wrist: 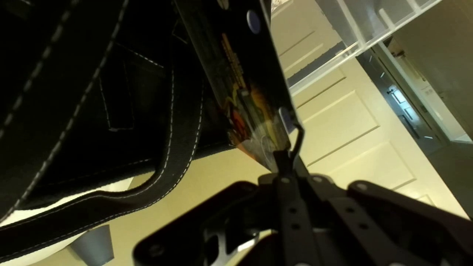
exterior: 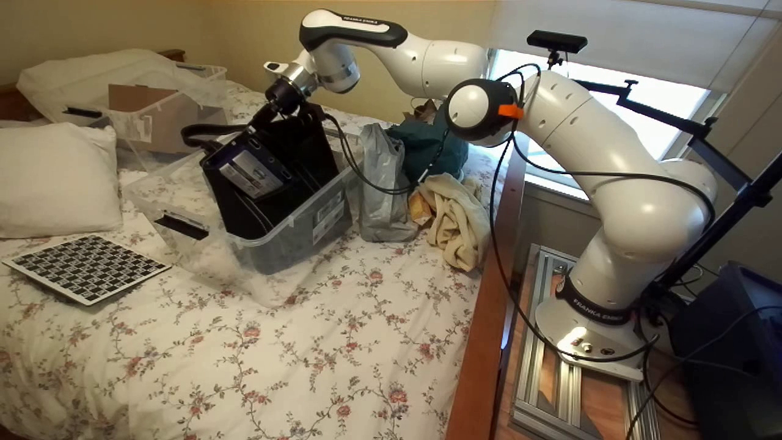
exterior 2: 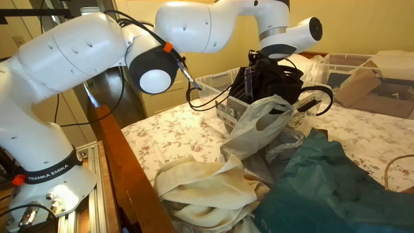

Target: Put the black object in the storage box

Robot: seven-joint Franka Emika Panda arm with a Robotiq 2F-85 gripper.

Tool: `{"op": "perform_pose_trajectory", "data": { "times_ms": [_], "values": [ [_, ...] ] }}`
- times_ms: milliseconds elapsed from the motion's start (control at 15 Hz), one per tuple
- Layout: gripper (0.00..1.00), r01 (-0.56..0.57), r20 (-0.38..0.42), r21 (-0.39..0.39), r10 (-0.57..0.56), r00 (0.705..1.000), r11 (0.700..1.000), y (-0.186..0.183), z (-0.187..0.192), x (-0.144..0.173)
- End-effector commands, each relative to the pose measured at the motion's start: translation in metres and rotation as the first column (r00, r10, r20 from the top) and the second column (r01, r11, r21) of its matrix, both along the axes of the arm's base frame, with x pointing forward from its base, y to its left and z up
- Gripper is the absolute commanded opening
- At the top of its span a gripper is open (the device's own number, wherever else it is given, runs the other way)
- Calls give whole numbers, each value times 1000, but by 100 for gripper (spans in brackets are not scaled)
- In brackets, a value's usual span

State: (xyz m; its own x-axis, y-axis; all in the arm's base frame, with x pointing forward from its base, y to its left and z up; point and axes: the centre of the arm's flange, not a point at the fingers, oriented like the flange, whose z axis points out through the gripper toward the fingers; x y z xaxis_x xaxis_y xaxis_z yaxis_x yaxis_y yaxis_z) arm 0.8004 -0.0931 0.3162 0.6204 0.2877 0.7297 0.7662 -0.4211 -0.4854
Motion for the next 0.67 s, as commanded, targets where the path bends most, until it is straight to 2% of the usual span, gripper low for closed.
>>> {"op": "perform_pose_trajectory", "data": {
  "times_ms": [0,67,333,600],
  "values": [
    [0,20,7,15,-20,1000,1000,2,-3,2],
    [0,25,17,19,-25,1000,1000,5,-6,5],
    [0,31,112,152,-48,993,988,9,0,15],
    [0,-13,178,263,-36,983,965,5,-11,19]
  ]
}}
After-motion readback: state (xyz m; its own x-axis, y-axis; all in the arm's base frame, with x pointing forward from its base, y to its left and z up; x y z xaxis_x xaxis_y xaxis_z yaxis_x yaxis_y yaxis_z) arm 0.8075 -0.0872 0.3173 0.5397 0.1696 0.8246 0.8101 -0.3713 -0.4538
